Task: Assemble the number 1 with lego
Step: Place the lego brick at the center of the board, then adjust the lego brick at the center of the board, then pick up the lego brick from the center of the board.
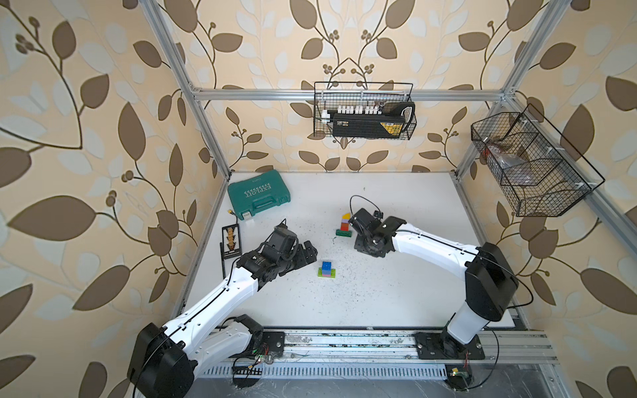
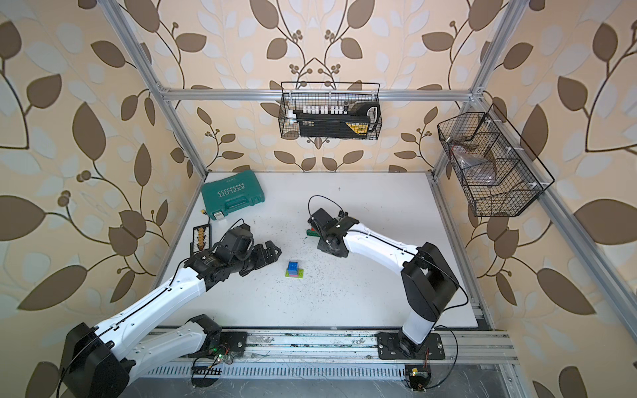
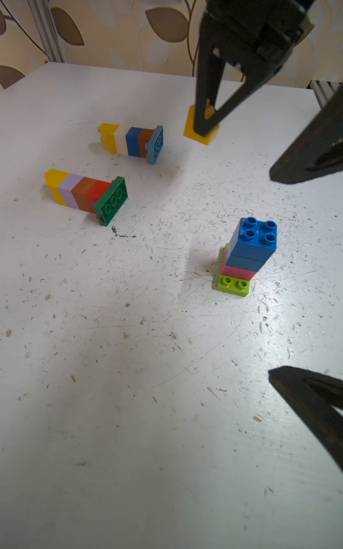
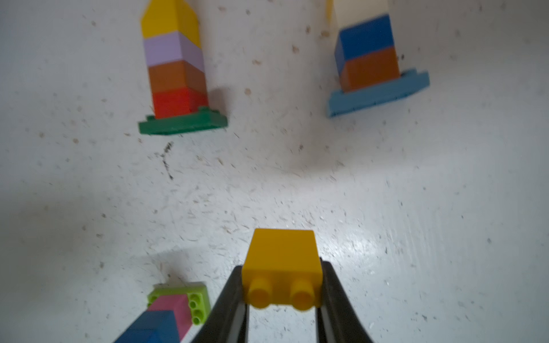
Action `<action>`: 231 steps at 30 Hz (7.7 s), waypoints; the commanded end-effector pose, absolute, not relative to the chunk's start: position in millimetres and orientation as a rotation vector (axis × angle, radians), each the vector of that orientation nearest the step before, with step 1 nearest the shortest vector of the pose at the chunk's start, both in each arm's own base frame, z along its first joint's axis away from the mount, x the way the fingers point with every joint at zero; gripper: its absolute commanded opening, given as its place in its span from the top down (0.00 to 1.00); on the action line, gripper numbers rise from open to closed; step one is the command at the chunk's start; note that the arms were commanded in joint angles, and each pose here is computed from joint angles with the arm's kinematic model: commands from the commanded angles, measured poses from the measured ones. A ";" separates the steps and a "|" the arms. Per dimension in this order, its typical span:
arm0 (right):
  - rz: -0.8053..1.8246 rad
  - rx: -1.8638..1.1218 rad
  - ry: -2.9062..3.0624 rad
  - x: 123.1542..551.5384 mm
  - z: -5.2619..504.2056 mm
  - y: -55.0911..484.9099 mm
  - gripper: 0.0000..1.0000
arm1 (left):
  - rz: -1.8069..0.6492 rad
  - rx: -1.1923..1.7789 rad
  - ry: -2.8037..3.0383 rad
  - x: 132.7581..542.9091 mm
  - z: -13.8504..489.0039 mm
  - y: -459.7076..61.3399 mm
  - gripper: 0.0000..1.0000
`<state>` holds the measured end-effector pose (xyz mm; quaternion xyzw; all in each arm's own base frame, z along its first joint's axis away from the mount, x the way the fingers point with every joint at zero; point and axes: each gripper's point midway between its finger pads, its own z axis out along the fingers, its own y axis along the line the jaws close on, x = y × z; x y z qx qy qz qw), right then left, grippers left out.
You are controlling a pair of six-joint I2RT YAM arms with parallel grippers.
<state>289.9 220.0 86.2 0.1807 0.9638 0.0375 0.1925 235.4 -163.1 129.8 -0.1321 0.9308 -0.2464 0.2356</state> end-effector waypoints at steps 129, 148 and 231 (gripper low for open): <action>-0.147 0.116 2.873 289.5 41.6 216.3 0.31 | -0.676 -0.484 2.566 219.7 127.0 -148.0 0.01; -0.048 0.422 2.809 258.3 64.6 161.9 0.33 | -0.674 -0.512 2.562 216.7 126.2 -144.6 0.01; 0.451 0.864 2.285 189.0 106.2 83.7 0.01 | -0.197 -0.382 3.060 171.1 74.6 -370.7 0.15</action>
